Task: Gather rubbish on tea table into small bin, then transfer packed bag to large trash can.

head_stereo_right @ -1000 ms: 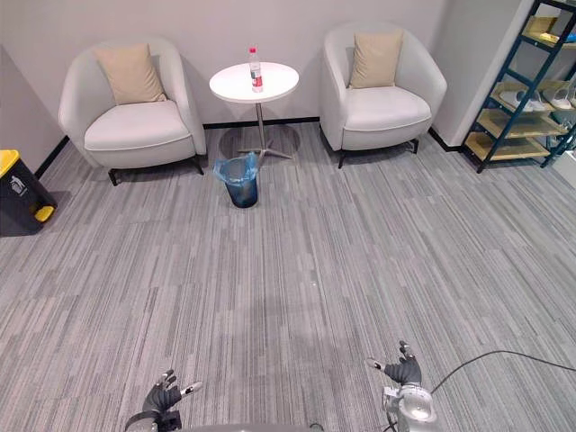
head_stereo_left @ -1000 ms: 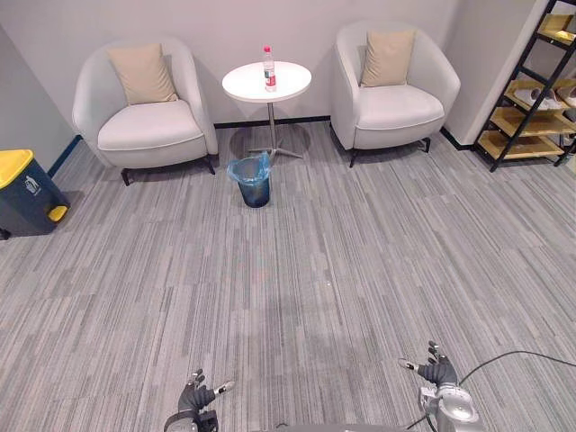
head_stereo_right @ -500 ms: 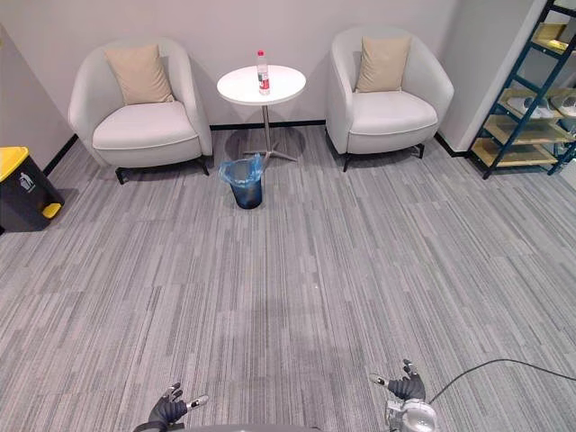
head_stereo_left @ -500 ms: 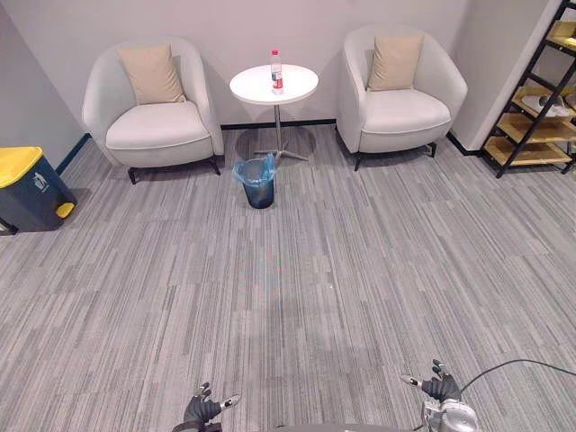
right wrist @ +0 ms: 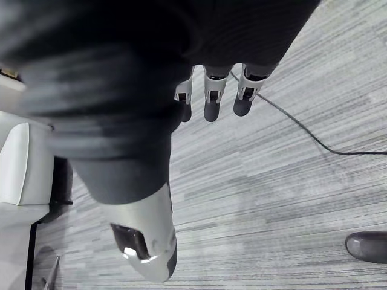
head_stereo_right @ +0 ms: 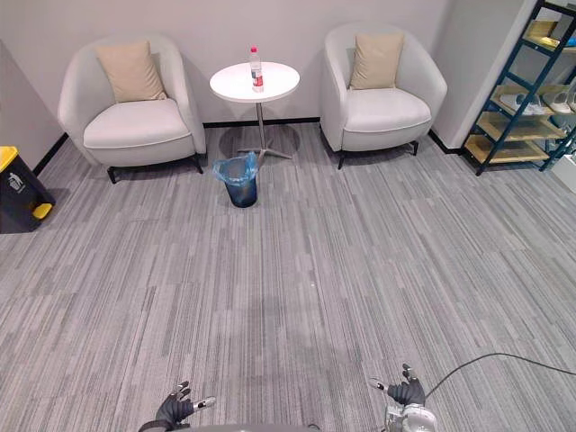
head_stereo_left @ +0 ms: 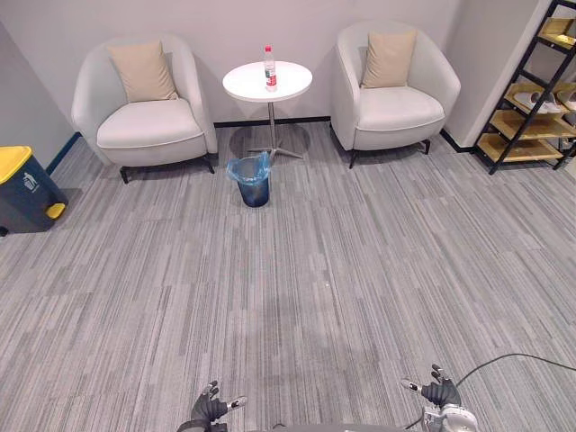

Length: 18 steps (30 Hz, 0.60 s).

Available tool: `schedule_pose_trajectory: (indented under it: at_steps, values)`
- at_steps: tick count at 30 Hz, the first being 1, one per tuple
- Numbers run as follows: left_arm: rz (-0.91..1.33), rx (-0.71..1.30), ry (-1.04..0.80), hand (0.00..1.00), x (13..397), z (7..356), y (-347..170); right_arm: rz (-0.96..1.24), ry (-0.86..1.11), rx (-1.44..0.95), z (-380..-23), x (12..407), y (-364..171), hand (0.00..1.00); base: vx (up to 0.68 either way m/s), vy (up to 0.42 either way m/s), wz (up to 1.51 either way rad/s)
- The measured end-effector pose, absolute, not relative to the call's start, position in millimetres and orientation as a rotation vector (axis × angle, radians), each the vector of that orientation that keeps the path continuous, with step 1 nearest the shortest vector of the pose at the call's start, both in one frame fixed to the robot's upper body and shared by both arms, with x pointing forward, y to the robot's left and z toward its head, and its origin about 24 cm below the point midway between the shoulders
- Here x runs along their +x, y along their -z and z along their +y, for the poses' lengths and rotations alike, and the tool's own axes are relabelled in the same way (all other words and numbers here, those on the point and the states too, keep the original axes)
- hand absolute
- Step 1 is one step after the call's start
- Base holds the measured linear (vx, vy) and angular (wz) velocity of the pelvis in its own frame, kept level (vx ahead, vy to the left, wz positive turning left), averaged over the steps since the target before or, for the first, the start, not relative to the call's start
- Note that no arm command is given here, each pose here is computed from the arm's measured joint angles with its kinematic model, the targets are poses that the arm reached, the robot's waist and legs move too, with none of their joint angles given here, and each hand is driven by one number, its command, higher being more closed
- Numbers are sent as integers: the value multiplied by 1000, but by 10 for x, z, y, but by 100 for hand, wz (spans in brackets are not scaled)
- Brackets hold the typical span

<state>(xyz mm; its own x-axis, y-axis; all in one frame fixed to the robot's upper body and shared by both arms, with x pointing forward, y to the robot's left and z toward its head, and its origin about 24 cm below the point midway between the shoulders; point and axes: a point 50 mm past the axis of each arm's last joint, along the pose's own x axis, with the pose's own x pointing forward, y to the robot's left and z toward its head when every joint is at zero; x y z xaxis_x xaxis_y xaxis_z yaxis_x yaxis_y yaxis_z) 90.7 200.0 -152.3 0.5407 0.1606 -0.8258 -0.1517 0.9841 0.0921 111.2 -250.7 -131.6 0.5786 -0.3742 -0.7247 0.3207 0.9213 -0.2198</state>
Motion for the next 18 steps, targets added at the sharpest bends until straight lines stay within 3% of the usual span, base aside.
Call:
schedule_pose_trajectory:
  at_steps: [9,18]
  values:
    - [945,25,-155,0,989,1967,1483,855,401,-52,-2466,1136,1315,0,47,5,-8]
    - [842,27,-144,0,1195,1964,1356,776,390,-59,-2480,1432,1207,0,97,57,-18]
